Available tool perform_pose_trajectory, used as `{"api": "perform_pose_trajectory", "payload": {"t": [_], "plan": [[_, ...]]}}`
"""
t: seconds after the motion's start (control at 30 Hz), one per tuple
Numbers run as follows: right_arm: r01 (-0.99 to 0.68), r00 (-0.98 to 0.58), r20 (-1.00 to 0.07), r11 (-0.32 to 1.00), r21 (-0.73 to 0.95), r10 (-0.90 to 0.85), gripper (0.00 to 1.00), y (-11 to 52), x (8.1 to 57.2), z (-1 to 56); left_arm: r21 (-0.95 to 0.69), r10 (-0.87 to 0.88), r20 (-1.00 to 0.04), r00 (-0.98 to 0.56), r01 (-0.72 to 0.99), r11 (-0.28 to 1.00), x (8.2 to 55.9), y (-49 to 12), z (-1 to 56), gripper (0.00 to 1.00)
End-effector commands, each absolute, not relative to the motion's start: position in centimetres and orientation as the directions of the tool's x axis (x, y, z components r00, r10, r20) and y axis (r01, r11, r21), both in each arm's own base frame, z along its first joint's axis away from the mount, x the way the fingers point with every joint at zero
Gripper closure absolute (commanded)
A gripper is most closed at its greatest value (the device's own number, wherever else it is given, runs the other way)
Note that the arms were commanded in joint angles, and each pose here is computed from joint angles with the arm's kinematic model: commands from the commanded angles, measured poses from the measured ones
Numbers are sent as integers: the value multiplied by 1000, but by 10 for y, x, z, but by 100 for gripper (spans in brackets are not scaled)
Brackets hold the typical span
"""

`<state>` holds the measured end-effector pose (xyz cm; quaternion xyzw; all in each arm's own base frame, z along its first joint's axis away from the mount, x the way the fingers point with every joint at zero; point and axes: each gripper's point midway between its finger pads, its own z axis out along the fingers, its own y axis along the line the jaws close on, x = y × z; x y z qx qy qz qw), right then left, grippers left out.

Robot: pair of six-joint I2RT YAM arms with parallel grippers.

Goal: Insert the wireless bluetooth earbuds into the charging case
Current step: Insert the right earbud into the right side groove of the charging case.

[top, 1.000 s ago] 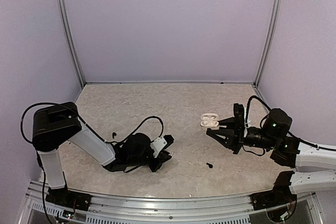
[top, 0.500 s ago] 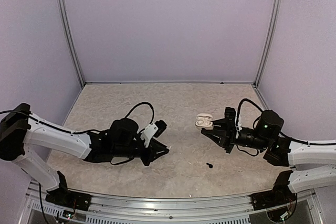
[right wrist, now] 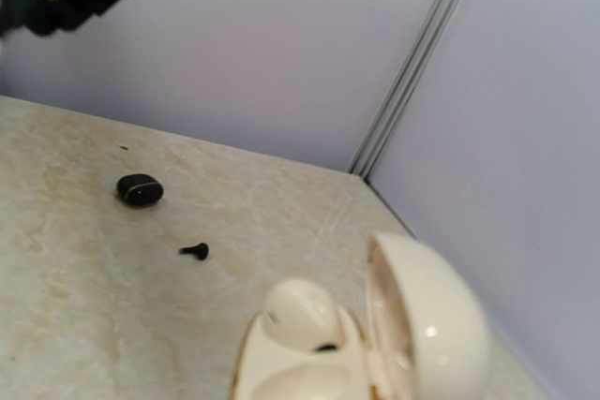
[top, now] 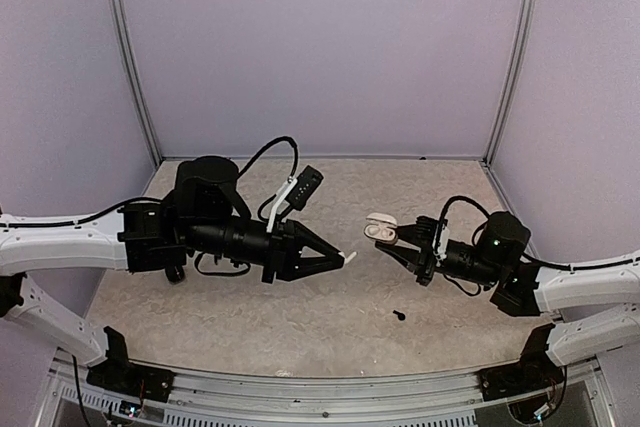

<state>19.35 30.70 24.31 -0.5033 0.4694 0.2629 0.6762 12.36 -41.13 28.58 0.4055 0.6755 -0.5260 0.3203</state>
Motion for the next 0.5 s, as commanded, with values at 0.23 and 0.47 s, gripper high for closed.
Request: {"api": "perform_pose_trajectory", "payload": {"t": [0.23, 0.47], "plan": [[-712, 592, -788, 349, -609, -168, 100, 326, 186, 260, -703, 287, -666, -689, 708, 68, 110, -429, 292, 97], [-703, 608, -772, 325, -632, -186, 100, 333, 177, 257, -763, 236, -609, -757, 640, 86, 124, -435, 299, 98]]}}
